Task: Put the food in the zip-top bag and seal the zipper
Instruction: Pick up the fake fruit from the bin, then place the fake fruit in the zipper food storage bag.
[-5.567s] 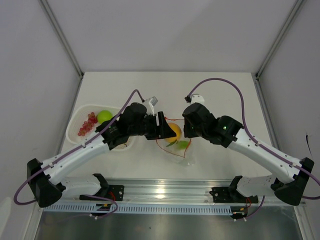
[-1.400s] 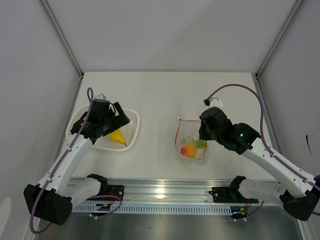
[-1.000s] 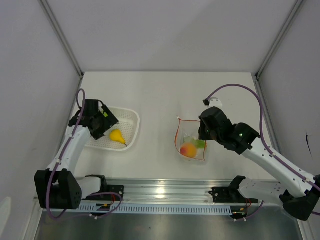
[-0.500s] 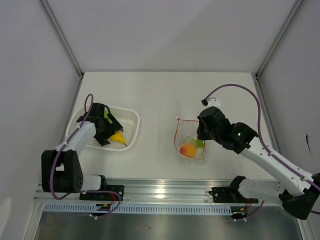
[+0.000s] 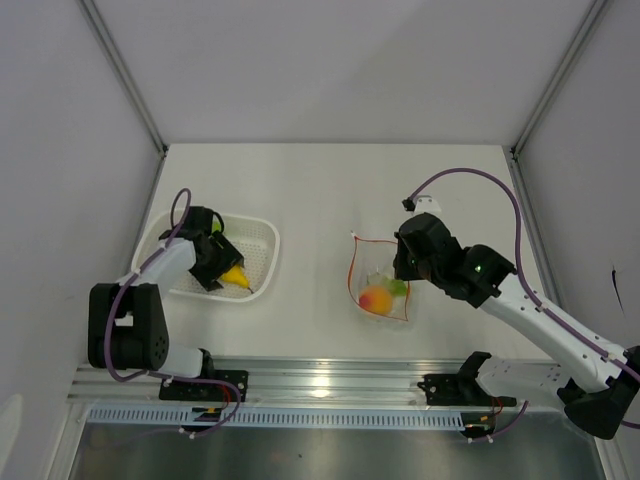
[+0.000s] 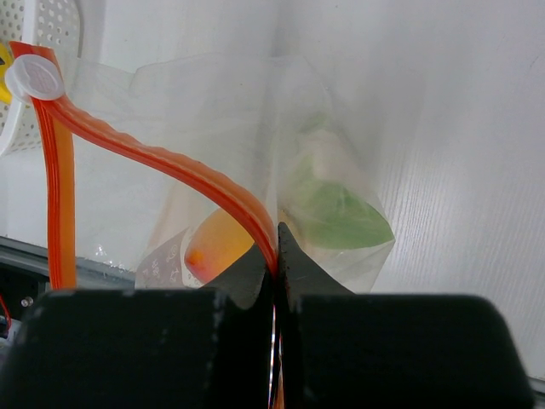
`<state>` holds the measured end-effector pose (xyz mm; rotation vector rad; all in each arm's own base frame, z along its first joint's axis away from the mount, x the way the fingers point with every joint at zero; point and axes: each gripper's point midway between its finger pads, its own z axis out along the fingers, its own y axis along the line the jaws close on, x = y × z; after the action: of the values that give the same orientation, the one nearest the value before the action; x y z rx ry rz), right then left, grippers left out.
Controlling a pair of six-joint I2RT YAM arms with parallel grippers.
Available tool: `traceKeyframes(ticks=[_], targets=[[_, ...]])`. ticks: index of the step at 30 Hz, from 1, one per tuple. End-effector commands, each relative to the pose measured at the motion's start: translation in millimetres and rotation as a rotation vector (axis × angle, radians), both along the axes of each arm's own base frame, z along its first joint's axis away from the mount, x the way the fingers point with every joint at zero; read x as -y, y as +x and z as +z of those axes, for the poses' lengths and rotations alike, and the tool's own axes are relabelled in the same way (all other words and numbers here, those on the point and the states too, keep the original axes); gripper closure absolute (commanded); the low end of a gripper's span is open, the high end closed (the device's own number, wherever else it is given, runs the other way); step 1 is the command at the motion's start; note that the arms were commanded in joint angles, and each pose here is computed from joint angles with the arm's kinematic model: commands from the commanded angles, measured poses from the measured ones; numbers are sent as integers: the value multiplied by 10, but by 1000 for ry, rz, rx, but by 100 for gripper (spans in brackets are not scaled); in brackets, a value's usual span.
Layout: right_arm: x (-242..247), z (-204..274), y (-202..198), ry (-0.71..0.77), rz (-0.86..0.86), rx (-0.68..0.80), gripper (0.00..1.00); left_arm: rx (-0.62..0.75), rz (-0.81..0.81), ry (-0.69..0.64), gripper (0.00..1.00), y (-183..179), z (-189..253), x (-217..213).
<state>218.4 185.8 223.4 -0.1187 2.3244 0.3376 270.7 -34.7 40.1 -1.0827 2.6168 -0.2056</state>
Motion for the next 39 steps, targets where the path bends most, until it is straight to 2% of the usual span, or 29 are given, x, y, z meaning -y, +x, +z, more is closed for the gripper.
traceKeyframes(ticks=[1, 2, 5, 6, 9, 12, 14, 17, 21, 22, 23, 25, 26, 29, 33, 39], targets=[[-61, 60, 25, 19, 17, 16, 100, 46, 40, 33, 27, 88, 65, -87], [-67, 65, 21, 20, 20, 17, 100, 49, 38, 34, 30, 85, 72, -87], [-83, 74, 15, 22, 24, 18, 100, 78, 36, 38, 50, 105, 144, -94], [-85, 72, 10, 22, 24, 16, 100, 97, 32, 39, 61, 121, 189, -95], [-83, 80, 8, 22, 22, 18, 100, 130, 26, 34, 72, 139, 304, -86], [-94, 94, 8, 25, 22, 19, 100, 206, -20, 0, 70, 169, 530, -6], [-113, 103, 10, 27, 25, 21, 100, 308, -72, -63, 67, 188, 802, 128], [-129, 126, 23, 28, 25, 26, 100, 540, -184, -160, 62, 196, 1319, 364], [-165, 118, 31, 22, 30, 24, 100, 848, -365, -255, 66, 48, 2085, 735], [-172, 122, 34, 25, 30, 23, 100, 956, -435, -270, 66, 38, 2334, 842], [-186, 130, 39, 27, 32, 25, 100, 1031, -557, -340, 66, -131, 2549, 1068], [-206, 128, 33, 31, 39, 21, 100, 1153, -680, -368, 69, -267, 2889, 1255], [-218, 134, 35, 36, 40, 21, 100, 1173, -758, -397, 70, -393, 2953, 1416], [-243, 152, 31, 47, 44, 20, 100, 1264, -903, -357, 73, -597, 3154, 1644], [-267, 169, 10, 61, 51, 18, 100, 1317, -983, -325, 85, -733, 3181, 1840], [-271, 189, -8, 75, 49, 17, 100, 1360, -1047, -279, 91, -892, 3204, 2106]])
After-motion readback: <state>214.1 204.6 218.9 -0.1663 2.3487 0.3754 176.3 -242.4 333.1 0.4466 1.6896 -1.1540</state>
